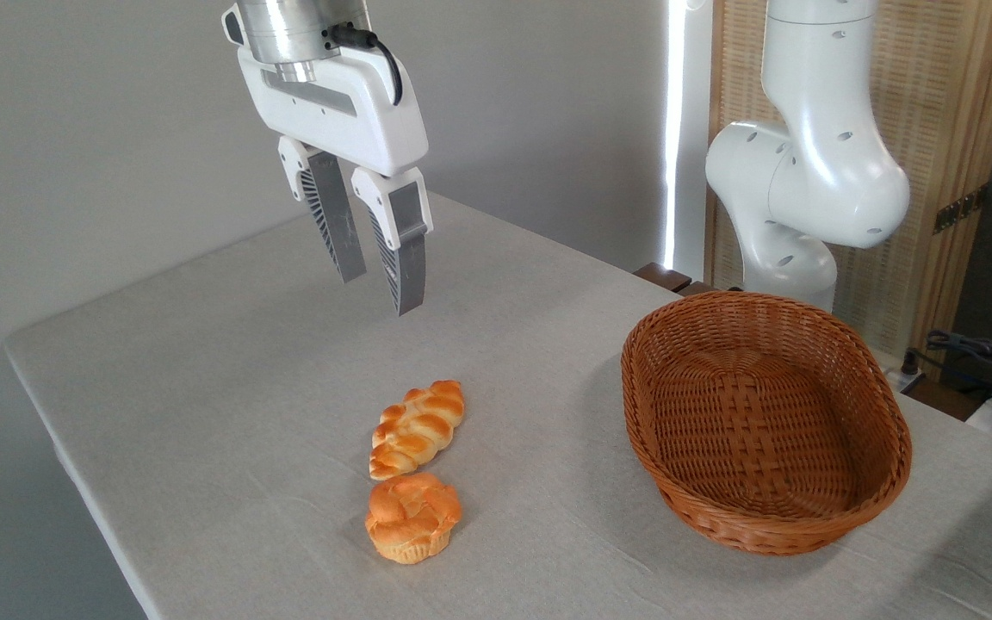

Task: Put bread into the basket
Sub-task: 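Lower the open gripper over the braided bread roll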

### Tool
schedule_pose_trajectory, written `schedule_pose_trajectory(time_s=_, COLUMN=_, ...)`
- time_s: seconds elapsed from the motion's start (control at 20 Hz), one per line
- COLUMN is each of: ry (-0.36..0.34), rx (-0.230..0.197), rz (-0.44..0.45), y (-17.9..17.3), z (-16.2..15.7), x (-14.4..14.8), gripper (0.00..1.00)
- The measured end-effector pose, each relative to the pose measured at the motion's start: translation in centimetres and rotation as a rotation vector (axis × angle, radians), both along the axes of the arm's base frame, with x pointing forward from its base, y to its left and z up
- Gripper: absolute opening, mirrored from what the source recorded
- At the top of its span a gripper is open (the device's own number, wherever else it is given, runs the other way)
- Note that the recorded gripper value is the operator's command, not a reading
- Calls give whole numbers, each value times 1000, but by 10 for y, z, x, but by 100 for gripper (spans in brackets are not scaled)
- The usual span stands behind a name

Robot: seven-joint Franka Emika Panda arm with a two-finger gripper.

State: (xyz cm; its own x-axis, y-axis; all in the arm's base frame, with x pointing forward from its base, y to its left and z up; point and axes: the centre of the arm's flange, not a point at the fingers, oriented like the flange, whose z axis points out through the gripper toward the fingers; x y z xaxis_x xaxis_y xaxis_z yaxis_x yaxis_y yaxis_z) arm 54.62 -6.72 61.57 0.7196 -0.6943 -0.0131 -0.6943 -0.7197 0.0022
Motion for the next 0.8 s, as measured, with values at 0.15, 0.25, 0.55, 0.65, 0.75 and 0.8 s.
schedule_pose_trajectory(time_s=0.15, ry=7, rx=1, rz=6, y=3, z=-3, x=0, gripper=100)
schedule_pose_trajectory(time_s=0.25, ry=12, rx=1, rz=9, y=5, z=-5, x=0, gripper=100)
schedule_pose_trajectory(time_s=0.55, ry=16, rx=2, rz=10, y=6, z=-7, x=0, gripper=100)
schedule_pose_trajectory(time_s=0.65, ry=27, rx=4, rz=11, y=6, z=-12, x=-2, gripper=100)
schedule_pose_trajectory(time_s=0.75, ry=19, rx=4, rz=21, y=13, z=-21, x=-7, gripper=100)
schedule_pose_trajectory(time_s=0.8, ry=14, rx=3, rz=31, y=19, z=-26, x=-12, gripper=100)
